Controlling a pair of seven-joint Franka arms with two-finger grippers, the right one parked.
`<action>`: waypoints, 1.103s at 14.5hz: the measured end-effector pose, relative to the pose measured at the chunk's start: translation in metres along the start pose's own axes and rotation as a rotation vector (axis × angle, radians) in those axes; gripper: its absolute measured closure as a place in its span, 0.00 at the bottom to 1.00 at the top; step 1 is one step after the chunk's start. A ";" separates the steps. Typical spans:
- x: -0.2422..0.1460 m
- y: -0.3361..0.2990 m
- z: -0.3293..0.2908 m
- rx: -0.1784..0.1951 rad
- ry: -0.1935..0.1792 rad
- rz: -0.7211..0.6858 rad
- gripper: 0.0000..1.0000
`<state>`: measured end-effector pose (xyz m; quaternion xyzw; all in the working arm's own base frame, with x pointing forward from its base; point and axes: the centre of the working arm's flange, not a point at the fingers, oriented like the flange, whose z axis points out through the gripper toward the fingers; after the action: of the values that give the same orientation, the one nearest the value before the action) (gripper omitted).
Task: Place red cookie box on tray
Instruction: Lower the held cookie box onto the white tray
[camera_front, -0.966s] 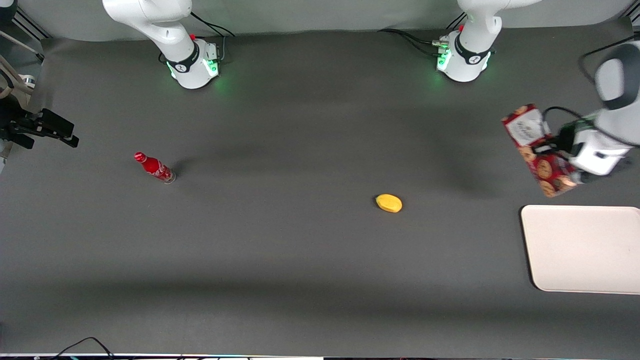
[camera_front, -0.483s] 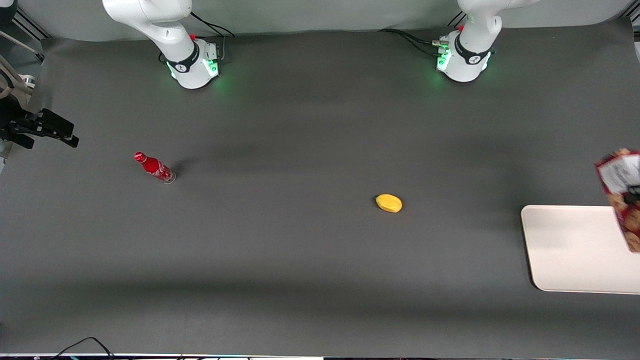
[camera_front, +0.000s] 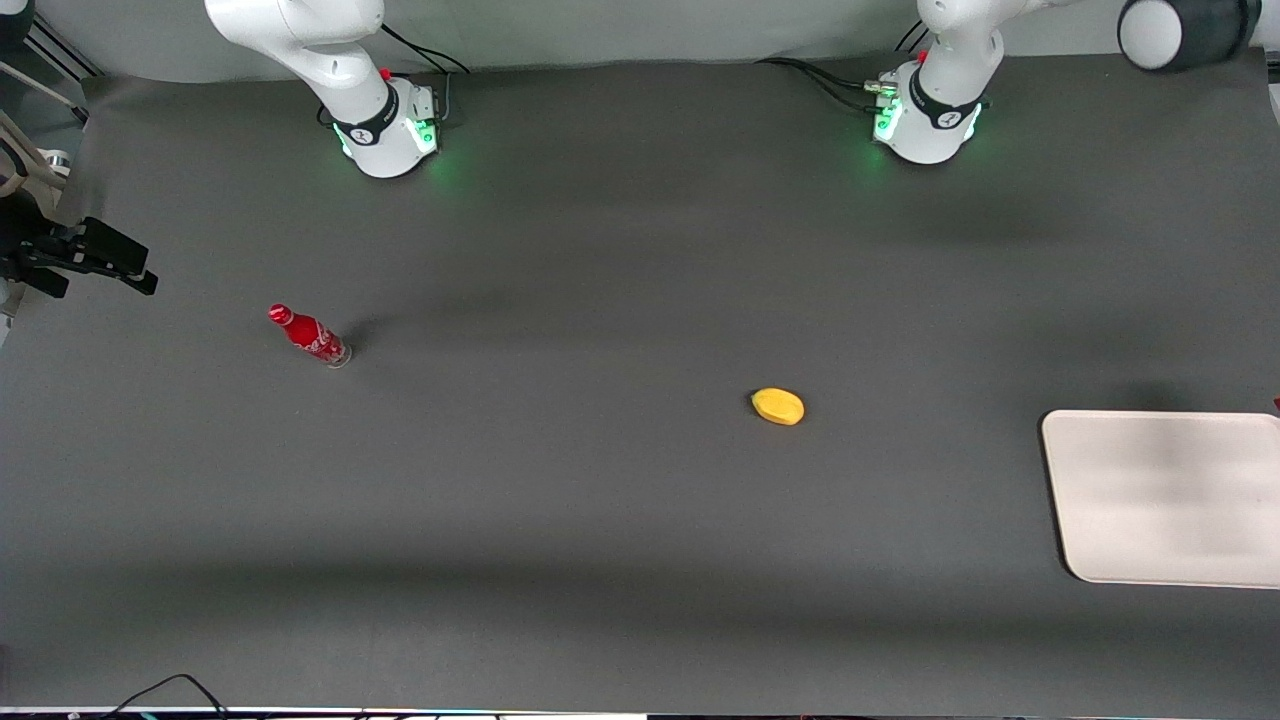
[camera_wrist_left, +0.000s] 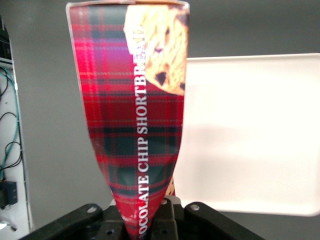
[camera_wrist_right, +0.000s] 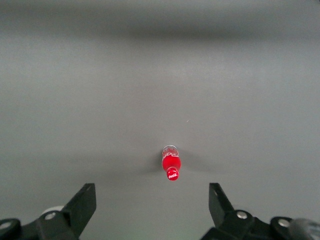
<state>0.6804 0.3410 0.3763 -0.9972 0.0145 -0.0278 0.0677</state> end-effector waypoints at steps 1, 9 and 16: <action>0.002 -0.010 0.019 -0.015 0.016 -0.009 0.89; 0.007 -0.026 0.154 -0.025 0.078 -0.018 0.87; 0.011 -0.028 0.144 -0.015 0.093 0.018 0.21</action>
<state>0.7008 0.3882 0.2379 -0.9951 0.0270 -0.0735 0.0600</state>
